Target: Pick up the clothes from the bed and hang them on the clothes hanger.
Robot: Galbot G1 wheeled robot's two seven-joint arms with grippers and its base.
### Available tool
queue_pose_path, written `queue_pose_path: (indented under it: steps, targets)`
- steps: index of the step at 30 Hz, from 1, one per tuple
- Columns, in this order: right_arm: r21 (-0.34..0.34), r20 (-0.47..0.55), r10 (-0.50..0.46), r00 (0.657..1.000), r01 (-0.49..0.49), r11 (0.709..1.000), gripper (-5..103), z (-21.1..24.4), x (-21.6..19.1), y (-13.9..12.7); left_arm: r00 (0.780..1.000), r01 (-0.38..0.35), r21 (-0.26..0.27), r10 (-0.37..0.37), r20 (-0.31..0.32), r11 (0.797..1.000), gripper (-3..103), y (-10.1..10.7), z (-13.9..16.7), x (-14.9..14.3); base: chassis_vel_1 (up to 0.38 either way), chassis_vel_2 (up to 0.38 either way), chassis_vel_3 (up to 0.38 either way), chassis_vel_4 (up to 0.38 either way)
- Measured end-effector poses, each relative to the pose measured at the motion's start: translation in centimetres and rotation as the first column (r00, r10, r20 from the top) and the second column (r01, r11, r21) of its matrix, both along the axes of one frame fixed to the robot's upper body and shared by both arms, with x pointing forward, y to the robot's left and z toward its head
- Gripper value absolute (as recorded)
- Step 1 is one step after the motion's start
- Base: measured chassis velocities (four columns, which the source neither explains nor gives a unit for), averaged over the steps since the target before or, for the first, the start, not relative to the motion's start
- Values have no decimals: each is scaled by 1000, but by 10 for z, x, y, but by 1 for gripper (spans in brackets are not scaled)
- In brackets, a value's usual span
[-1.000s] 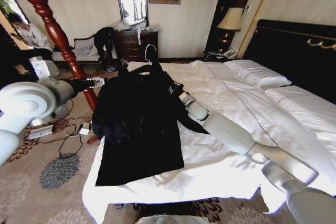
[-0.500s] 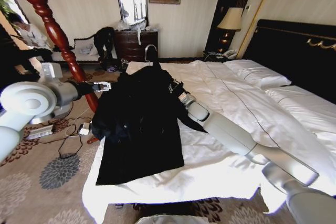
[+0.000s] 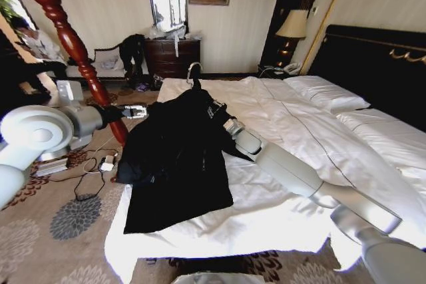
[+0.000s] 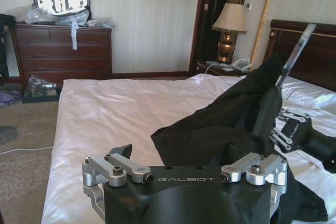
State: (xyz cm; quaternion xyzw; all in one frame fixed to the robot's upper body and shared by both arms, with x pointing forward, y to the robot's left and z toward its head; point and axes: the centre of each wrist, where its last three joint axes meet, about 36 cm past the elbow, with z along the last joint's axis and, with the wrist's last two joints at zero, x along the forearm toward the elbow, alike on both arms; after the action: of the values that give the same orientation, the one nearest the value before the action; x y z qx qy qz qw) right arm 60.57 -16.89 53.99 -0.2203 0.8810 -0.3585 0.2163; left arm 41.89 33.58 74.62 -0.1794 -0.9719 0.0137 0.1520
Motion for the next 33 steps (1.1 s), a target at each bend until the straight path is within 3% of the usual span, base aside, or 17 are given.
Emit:
queue_pose_path:
  steps: [4, 16, 22, 32, 33]
  targets:
    - [-4, 0, -13, 1000, 13, 1000, 18, 0, 2, -6, 1000, 23, -1, -23, 7, 1000, 100, -8, 6, -10, 0, 0, 0, 0]
    - [-5, 5, -33, 999, 33, 999, 18, 3, -2, -21, 991, 122, 26, -121, -55, 992, 100, -35, -5, -30, 0, 0, 0, 0]
    - [-2, 21, -16, 1000, 16, 1000, 18, 11, -4, -15, 991, 116, 30, -114, -64, 993, 100, -38, -17, -23, 0, 0, 0, 0]
    - [-15, 33, 28, 999, -28, 1000, 18, 18, -5, 17, 996, 71, 51, -68, -60, 996, 103, -36, -29, 2, 0, 0, 0, 0]
    - [-15, 31, 33, 999, -32, 999, 18, 18, -7, 22, 996, 64, 59, -61, -61, 996, 100, -36, -32, 5, 0, 0, 0, 0]
